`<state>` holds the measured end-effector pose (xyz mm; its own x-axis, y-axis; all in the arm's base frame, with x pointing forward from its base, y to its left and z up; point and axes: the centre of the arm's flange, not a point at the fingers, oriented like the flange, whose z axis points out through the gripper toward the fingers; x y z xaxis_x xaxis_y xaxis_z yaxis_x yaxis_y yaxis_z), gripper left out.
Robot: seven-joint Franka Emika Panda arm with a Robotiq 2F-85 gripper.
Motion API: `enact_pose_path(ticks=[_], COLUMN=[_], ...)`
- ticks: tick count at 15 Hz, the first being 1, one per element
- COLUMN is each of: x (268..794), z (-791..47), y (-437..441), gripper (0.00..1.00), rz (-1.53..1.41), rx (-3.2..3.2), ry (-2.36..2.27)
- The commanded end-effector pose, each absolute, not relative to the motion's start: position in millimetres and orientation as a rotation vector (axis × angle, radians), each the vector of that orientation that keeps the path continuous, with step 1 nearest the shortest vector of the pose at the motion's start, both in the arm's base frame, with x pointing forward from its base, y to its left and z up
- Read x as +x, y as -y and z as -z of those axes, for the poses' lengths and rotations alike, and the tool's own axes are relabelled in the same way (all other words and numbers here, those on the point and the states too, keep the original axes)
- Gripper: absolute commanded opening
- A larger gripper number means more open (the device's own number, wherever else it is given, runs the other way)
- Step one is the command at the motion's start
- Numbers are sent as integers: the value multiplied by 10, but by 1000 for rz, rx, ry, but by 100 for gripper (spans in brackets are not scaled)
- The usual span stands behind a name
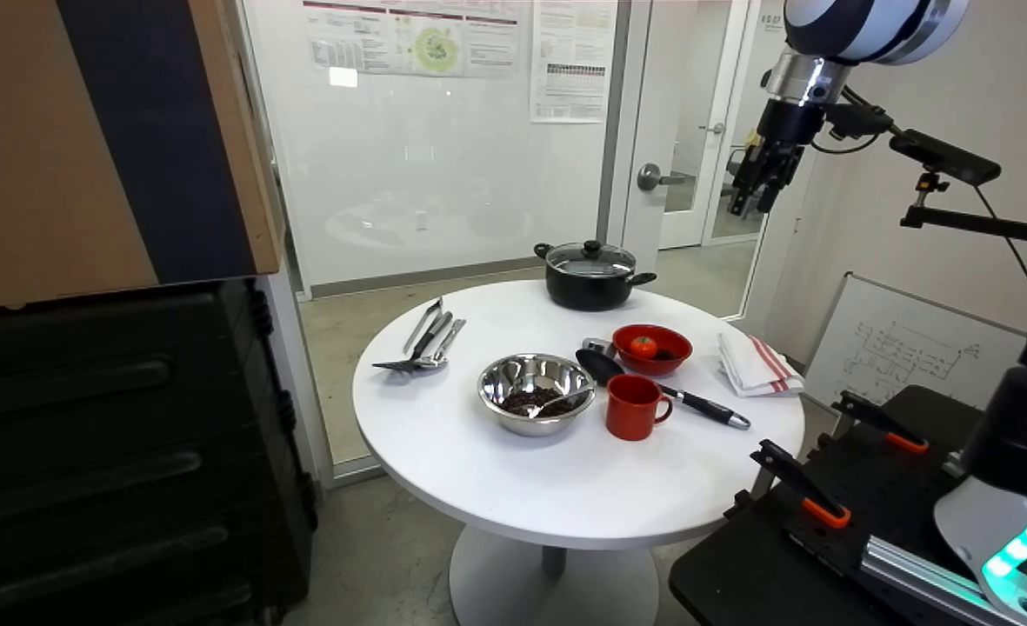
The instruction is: Pick up the cup from the table and slightly move it to the left.
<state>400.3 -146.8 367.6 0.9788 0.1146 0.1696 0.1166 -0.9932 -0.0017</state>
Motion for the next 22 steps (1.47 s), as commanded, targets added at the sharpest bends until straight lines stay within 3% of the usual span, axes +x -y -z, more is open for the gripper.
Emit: enact_pose_path(ticks=[1,10,22], x=[4001,3926,4202], z=[-3406,-2272,-1350], y=[1286,438,-77], gripper=[100,100,100], rz=[184,-109,97], rx=[-3129,-3056,-3142], ry=[252,579,656])
